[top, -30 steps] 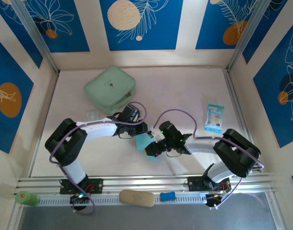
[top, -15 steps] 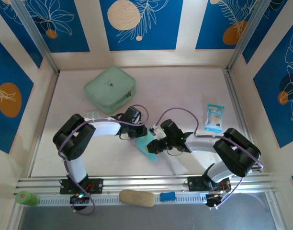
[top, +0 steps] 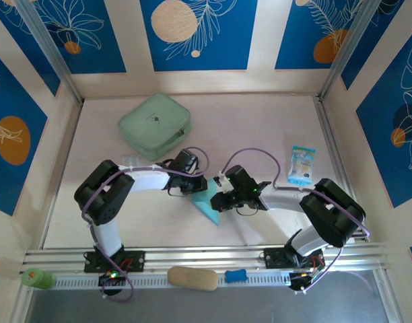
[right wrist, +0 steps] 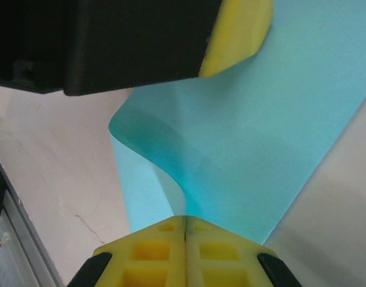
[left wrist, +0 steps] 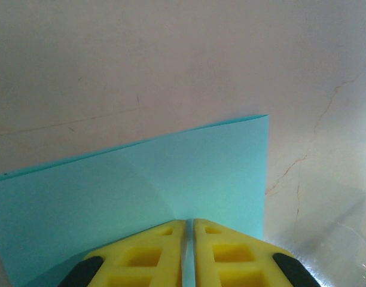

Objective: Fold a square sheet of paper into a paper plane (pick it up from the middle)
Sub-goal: Third fold the triangle at the center of the table.

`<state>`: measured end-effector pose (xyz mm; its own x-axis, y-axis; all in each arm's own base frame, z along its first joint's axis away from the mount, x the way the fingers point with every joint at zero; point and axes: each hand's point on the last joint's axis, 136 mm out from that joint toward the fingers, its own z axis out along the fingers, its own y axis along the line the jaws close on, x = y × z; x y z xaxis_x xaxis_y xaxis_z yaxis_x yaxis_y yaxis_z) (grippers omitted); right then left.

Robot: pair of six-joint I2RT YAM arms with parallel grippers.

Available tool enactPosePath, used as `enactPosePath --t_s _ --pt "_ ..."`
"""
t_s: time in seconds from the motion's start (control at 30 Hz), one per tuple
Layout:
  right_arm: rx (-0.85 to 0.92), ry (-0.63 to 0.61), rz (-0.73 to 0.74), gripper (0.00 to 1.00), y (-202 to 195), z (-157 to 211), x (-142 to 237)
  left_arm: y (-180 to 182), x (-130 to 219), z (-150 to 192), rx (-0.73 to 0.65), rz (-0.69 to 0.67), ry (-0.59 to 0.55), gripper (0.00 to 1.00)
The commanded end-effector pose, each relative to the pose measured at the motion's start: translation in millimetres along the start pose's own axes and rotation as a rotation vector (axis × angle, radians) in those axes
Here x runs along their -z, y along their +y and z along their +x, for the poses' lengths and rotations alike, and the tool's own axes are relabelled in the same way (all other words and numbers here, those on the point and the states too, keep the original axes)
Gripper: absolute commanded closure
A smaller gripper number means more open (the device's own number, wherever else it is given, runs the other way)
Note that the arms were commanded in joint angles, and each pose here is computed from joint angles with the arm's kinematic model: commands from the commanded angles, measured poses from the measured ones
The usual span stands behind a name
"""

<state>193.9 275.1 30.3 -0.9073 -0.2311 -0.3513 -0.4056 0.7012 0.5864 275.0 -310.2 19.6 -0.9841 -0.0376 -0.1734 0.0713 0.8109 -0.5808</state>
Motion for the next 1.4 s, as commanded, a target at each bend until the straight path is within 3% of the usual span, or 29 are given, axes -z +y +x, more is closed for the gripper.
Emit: enactPosePath --t_s 0.0,1.37 --pt "-0.026 0.011 0.030 0.95 -4.5 -2.0 -1.0 16.3 -4.7 10.9 0.035 -0.037 0.042 0.88" --pt "-0.047 0.077 0.097 0.95 -17.8 9.2 -9.5 14.7 -4.9 10.4 0.046 -0.030 0.041 0.87"
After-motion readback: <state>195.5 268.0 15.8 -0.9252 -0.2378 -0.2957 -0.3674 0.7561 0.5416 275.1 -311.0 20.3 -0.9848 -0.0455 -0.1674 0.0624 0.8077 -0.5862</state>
